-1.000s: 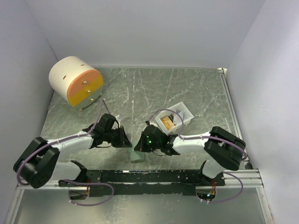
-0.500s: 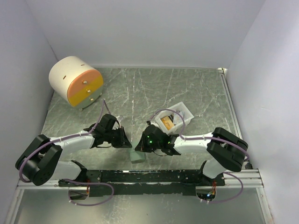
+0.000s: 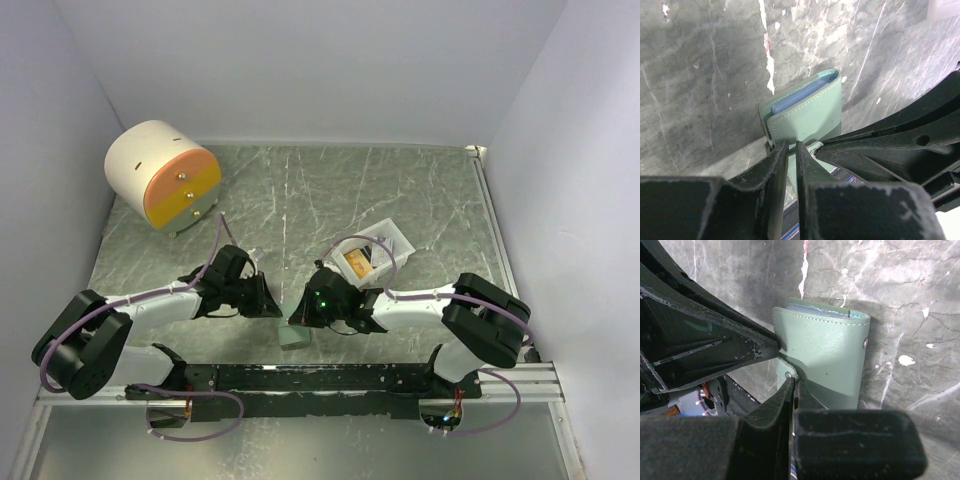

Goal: Put the credit cards into the card holder
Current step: Close the card holder at the center of the board.

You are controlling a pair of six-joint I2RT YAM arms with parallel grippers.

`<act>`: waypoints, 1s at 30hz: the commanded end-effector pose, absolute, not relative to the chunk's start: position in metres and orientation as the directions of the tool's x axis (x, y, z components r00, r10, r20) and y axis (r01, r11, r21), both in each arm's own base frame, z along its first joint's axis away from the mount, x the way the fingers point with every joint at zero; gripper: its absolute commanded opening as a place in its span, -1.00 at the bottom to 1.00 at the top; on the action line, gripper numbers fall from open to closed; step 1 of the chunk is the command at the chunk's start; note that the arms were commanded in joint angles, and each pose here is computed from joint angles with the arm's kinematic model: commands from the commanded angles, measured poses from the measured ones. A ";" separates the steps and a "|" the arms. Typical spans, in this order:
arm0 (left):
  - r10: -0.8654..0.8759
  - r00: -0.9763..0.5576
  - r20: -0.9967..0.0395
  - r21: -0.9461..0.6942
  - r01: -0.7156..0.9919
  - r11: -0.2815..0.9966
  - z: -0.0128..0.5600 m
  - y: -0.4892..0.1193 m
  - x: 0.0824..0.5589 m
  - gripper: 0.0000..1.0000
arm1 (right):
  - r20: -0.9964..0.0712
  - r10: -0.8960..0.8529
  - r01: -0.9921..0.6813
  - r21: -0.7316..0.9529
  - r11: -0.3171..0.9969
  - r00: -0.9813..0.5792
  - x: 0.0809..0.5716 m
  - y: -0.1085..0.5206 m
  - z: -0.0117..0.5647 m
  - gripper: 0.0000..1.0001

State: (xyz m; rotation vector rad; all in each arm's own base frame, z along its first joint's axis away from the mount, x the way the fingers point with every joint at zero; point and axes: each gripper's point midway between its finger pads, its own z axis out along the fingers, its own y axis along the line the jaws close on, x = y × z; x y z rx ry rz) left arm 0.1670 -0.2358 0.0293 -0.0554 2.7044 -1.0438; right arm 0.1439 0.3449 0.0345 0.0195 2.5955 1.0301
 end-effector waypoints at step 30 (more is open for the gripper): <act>-0.063 -0.962 -0.264 -0.705 0.149 0.693 0.048 -0.249 0.149 -0.71 | -0.243 0.146 -0.013 0.552 0.834 -0.959 0.139 0.325 -0.001 -1.00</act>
